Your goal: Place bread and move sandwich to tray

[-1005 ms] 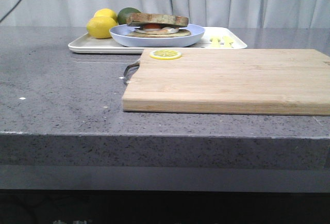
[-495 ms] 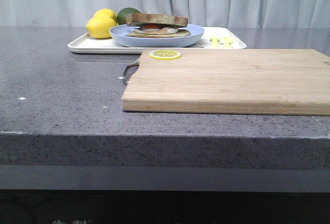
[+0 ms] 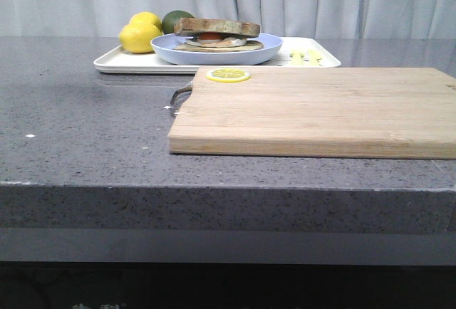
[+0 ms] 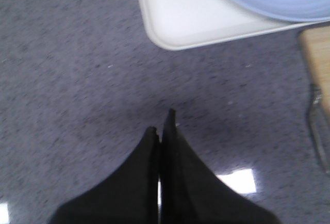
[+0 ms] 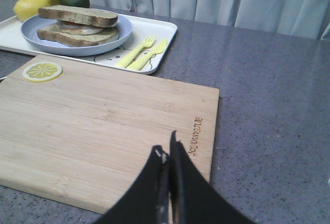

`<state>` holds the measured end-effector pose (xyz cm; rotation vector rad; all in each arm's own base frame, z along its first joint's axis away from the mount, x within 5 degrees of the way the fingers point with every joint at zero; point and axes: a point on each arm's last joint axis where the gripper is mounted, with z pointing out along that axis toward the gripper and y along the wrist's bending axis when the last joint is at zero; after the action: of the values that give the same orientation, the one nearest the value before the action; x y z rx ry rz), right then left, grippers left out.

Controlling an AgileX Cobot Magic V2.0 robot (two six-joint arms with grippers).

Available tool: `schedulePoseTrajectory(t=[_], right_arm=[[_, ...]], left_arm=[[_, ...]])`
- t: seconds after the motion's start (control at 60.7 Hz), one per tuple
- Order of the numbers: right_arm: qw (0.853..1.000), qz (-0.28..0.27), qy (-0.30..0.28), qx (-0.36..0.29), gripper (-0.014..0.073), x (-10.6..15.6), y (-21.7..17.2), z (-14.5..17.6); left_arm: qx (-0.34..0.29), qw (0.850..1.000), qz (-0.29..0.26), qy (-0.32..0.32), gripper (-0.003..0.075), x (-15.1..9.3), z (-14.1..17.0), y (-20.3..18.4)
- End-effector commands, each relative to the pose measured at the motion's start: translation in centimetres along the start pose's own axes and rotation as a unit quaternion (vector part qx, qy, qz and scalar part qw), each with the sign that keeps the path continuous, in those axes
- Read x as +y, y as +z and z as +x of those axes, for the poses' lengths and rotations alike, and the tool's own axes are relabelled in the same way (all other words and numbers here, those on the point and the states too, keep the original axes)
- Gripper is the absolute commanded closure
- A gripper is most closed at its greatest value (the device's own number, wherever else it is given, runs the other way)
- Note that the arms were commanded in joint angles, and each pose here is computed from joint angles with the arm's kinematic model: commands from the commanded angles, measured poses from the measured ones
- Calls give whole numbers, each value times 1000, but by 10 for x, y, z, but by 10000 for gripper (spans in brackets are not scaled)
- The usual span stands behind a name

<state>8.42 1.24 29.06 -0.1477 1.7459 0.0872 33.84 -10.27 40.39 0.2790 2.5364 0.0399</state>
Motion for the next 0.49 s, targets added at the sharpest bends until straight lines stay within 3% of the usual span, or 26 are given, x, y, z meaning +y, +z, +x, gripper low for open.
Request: schedulePoseTrajectory(t=[0.0,0.264,0.478], right_arm=[[999,10,-2,-47,705,-2,-2,-15],[999,10,-2,-47,705,-2,-2,-15],[999,10,-2,-47,705,-2,-2,-15]], left_arm=[[-66,997,-28,-40,738,33,14,-37],[-123,984,-79,-102,738,81,88,-61],[-241,962,-80,-102,738,74,150,-83]])
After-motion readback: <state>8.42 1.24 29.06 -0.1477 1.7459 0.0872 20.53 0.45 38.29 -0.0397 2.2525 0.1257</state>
